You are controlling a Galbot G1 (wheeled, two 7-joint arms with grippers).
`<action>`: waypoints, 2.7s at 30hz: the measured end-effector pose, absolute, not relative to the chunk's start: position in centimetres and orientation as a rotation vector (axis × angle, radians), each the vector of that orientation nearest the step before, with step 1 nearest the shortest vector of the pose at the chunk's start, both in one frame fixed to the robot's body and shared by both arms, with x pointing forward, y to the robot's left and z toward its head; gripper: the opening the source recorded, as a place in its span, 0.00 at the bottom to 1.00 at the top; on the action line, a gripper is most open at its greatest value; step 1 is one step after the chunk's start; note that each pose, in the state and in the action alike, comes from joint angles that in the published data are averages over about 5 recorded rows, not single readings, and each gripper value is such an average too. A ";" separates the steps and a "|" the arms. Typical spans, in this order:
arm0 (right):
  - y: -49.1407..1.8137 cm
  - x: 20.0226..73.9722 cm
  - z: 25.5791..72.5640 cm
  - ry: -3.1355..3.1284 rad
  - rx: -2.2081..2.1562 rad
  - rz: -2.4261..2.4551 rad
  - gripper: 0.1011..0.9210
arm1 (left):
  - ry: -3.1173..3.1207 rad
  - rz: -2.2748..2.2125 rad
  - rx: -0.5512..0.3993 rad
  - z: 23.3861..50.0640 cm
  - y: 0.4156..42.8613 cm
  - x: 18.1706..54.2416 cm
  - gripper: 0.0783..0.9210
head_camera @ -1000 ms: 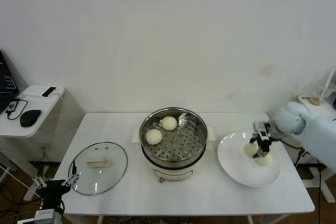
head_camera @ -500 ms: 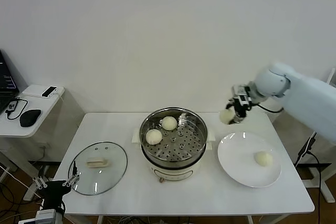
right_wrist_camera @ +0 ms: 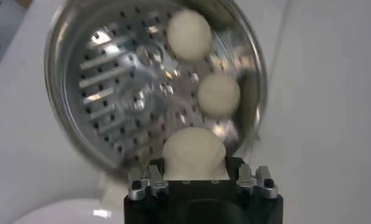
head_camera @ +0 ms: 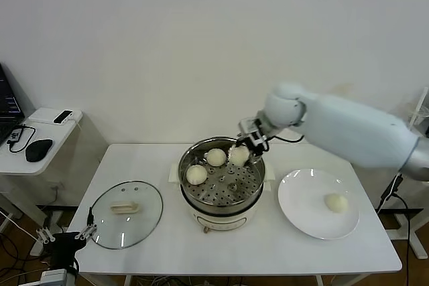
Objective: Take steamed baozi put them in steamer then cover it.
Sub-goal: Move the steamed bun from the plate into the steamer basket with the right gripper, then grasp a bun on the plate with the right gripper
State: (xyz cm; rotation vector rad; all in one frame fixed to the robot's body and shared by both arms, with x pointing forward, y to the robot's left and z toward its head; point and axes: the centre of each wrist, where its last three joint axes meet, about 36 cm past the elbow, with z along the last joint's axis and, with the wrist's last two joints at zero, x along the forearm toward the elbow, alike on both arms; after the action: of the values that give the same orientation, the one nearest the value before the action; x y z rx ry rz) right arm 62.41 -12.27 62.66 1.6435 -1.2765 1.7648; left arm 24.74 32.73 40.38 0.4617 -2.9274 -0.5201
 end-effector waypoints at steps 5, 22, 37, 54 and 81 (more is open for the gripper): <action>-10.0 61.5 60.9 -1.164 1.727 1.857 0.62 | -2.928 -0.518 0.476 40.5 32.9 24.7 0.88; -6.4 59.0 58.3 -0.892 1.916 2.042 0.63 | -2.923 -0.511 0.498 40.2 33.4 24.7 0.88; -6.5 57.9 58.5 -0.832 1.968 2.061 0.73 | -2.922 -0.509 0.502 40.2 33.4 24.7 0.88; -11.5 60.5 62.6 -1.055 1.808 1.979 0.88 | -2.925 -0.513 0.482 39.8 33.5 25.4 0.88; -37.3 58.1 61.1 -1.386 1.208 1.540 0.88 | -2.928 -0.439 0.332 39.7 33.4 27.2 0.88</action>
State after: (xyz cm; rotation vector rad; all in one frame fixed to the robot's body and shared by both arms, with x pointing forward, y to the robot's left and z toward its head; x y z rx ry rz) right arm 58.08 -37.34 61.12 1.2081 -1.3863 1.5399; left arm 27.18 33.40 39.70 0.3318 -2.9283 -0.4395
